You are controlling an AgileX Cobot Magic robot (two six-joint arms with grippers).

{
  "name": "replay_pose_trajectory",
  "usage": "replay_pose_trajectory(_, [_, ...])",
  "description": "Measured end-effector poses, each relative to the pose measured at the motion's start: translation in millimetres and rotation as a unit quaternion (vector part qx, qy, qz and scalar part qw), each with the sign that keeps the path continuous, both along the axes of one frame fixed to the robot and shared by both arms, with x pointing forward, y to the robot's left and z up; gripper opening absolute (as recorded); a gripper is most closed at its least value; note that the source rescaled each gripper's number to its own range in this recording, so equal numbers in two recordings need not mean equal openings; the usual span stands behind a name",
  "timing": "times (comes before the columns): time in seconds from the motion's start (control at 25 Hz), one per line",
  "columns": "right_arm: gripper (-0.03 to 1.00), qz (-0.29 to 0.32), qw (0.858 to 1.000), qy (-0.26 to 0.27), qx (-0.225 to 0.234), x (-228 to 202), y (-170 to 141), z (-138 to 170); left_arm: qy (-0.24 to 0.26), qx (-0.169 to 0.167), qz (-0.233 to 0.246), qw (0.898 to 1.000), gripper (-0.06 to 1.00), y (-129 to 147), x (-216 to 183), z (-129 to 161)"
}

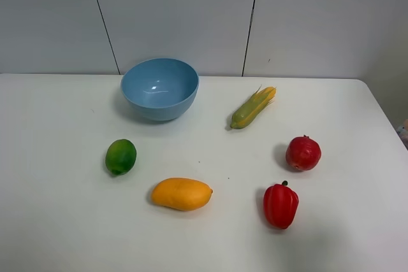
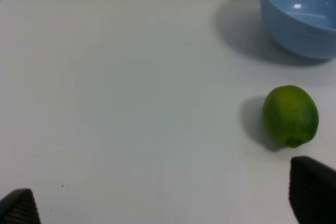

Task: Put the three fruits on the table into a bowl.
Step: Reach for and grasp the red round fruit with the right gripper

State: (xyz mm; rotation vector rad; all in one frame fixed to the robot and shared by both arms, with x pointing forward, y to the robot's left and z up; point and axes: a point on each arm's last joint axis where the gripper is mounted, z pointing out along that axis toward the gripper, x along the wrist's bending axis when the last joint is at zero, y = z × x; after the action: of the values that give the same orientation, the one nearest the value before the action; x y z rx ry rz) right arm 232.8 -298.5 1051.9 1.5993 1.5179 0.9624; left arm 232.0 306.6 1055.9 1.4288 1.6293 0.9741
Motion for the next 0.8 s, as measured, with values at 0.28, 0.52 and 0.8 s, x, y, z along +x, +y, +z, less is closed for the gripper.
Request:
replay_pose_trajectory(0.28, [0.7, 0.0, 1.0, 0.0, 0.0, 0, 0, 0, 0.0, 0.0, 0.0, 1.0, 0.86, 0, 0, 0])
replay_pose_trajectory(0.52, [0.7, -0.001, 1.0, 0.0, 0.001, 0, 0, 0, 0.0, 0.0, 0.0, 1.0, 0.86, 0, 0, 0])
replay_pose_trajectory(0.8, [0.4, -0.009, 1.0, 0.016, 0.016, 12, -1, 32, 0.0, 0.0, 0.0, 1.0, 0.86, 0, 0, 0])
